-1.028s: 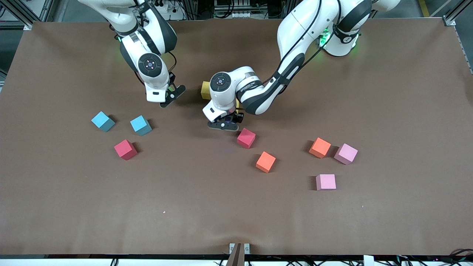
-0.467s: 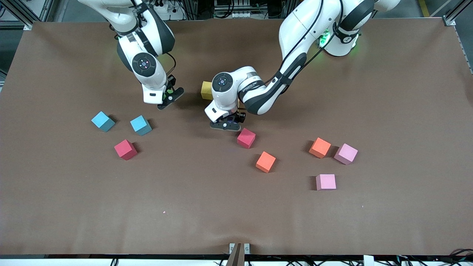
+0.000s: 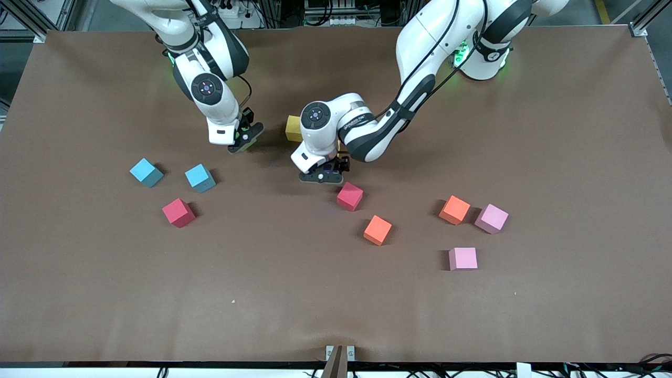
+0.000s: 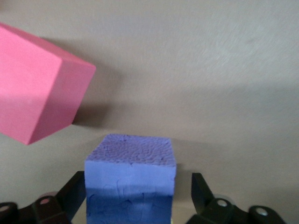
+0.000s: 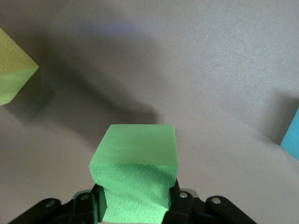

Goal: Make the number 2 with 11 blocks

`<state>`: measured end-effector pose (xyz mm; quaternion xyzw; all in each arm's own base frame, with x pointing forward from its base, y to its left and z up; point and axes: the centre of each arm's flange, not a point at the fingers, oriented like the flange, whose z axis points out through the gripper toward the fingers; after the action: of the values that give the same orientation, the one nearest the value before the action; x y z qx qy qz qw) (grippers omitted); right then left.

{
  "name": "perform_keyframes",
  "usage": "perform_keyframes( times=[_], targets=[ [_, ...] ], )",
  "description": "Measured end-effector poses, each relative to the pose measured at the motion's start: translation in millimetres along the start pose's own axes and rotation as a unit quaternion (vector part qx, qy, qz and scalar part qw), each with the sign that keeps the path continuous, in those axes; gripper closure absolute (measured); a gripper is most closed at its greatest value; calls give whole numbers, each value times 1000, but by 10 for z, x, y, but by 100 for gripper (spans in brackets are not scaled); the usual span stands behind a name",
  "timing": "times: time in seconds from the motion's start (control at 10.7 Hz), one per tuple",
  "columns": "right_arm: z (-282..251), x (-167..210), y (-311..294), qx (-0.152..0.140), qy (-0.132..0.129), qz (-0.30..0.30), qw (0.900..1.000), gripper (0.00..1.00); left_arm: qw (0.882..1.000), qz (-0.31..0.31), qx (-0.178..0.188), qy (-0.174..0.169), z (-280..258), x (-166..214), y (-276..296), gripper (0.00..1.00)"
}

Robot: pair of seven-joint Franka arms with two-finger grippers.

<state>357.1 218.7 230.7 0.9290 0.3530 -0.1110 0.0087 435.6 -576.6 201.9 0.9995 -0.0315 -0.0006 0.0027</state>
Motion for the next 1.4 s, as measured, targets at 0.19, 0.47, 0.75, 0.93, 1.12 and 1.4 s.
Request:
perform_keyframes(
  times=[0.19,0.47,0.75,0.93,1.12,1.4],
  targets=[
    [81,-53,-10,0,5,1,1000,48,999,-28,-19,22,-336,175,-8,0],
    [5,17,-6,3,22,4,1000,48,992,-108,-44,41,-886,654,-381,0],
    [-341,325,-73,-12,64,-109,992,48,954,-295,-29,41,-781,920,-751,0],
    [-613,672,-15,-14,97,-189,977,48,907,-420,-19,33,-606,987,-912,0],
    [-764,1029,238,-34,101,-265,958,48,872,-489,-12,26,-483,995,-983,0],
    [-812,1438,167,-49,52,-331,941,48,846,-533,-4,0,-322,917,-1002,0]
  ],
)
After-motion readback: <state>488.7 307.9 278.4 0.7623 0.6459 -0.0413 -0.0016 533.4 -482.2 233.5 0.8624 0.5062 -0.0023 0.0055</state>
